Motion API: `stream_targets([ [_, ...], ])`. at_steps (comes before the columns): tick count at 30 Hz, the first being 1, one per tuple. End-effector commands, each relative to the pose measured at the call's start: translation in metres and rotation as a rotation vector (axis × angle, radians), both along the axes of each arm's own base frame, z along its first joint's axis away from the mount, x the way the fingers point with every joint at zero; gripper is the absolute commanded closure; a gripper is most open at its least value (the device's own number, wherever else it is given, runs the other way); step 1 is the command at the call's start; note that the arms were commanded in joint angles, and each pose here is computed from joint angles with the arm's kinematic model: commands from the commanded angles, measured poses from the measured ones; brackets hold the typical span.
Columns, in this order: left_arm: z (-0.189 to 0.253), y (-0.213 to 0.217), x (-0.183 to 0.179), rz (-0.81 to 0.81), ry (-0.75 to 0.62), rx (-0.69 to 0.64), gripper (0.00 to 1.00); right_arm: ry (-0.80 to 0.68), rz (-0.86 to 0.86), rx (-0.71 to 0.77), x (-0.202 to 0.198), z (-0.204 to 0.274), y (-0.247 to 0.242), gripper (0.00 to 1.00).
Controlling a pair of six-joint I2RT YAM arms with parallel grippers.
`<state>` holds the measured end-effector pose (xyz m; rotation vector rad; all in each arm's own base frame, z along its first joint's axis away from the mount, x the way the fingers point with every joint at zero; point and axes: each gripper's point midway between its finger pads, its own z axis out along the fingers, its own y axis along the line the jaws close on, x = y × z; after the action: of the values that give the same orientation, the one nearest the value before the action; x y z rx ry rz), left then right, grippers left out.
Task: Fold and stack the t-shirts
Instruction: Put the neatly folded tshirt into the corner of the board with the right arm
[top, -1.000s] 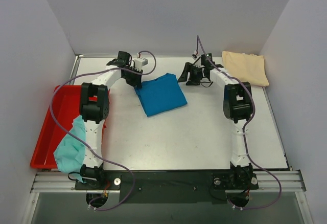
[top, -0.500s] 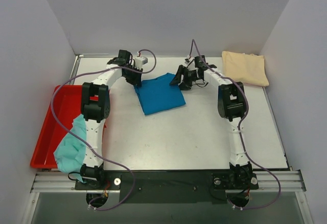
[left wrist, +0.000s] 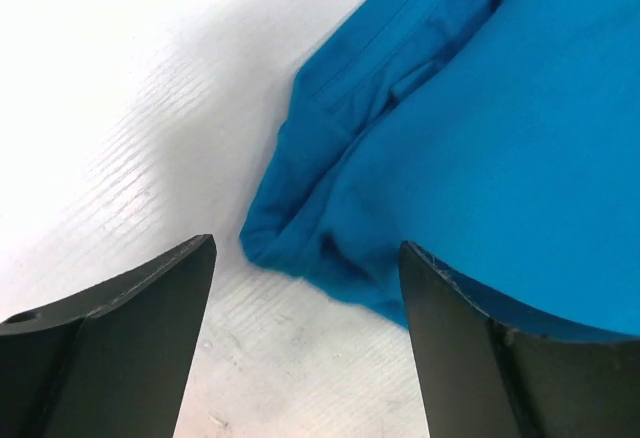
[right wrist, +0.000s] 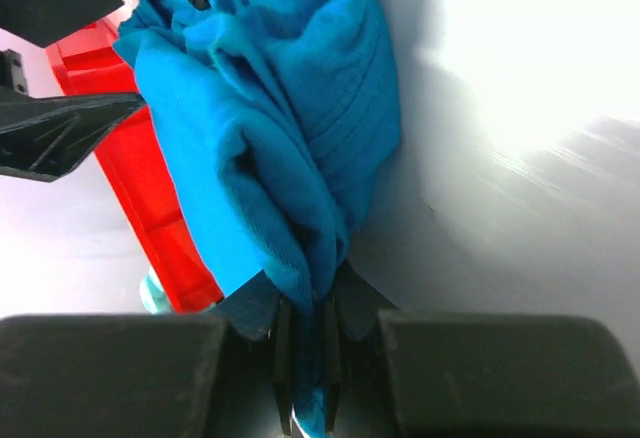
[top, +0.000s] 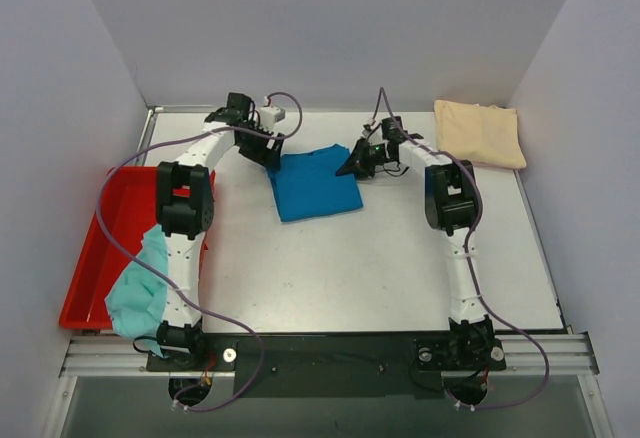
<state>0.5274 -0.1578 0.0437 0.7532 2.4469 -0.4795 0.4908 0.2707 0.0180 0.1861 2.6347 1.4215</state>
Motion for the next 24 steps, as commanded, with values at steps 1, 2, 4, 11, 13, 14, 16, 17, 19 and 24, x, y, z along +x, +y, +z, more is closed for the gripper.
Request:
stream_targets([
  [1, 0.067, 0.006, 0.002, -0.019, -0.096, -0.027, 0.15, -0.154, 0.002, -0.125, 0.011, 0.045, -0.046, 1.00],
  [2, 0.082, 0.008, 0.000, -0.021, -0.119, -0.030, 0.15, -0.166, -0.014, -0.162, 0.016, 0.049, -0.061, 1.00],
  [4, 0.097, 0.012, -0.008, -0.031, -0.140, -0.025, 0.14, -0.179, -0.005, -0.270, 0.013, 0.057, -0.090, 1.00],
  [11, 0.122, 0.032, -0.027, -0.050, -0.210, 0.047, 0.12, -0.315, -0.025, -0.685, 0.030, 0.067, -0.191, 1.00],
  [13, 0.118, 0.036, -0.031, -0.053, -0.205, 0.068, 0.11, -0.338, -0.063, -0.729, 0.037, 0.078, -0.209, 1.00],
  [14, 0.116, 0.037, -0.034, -0.058, -0.198, 0.074, 0.11, -0.346, -0.083, -0.766, 0.040, 0.084, -0.220, 1.00],
  [16, 0.114, 0.039, -0.038, -0.060, -0.195, 0.085, 0.10, -0.398, -0.091, -0.827, 0.047, 0.100, -0.234, 1.00],
  [17, 0.115, 0.040, -0.041, -0.062, -0.203, 0.086, 0.10, -0.439, -0.074, -0.853, 0.051, 0.108, -0.238, 1.00],
  [19, 0.118, 0.041, -0.042, -0.060, -0.223, 0.088, 0.09, -0.489, -0.077, -0.915, 0.060, 0.121, -0.248, 1.00],
  [24, 0.121, 0.042, -0.044, -0.058, -0.243, 0.092, 0.08, -0.596, -0.118, -1.022, 0.080, 0.158, -0.267, 1.00],
])
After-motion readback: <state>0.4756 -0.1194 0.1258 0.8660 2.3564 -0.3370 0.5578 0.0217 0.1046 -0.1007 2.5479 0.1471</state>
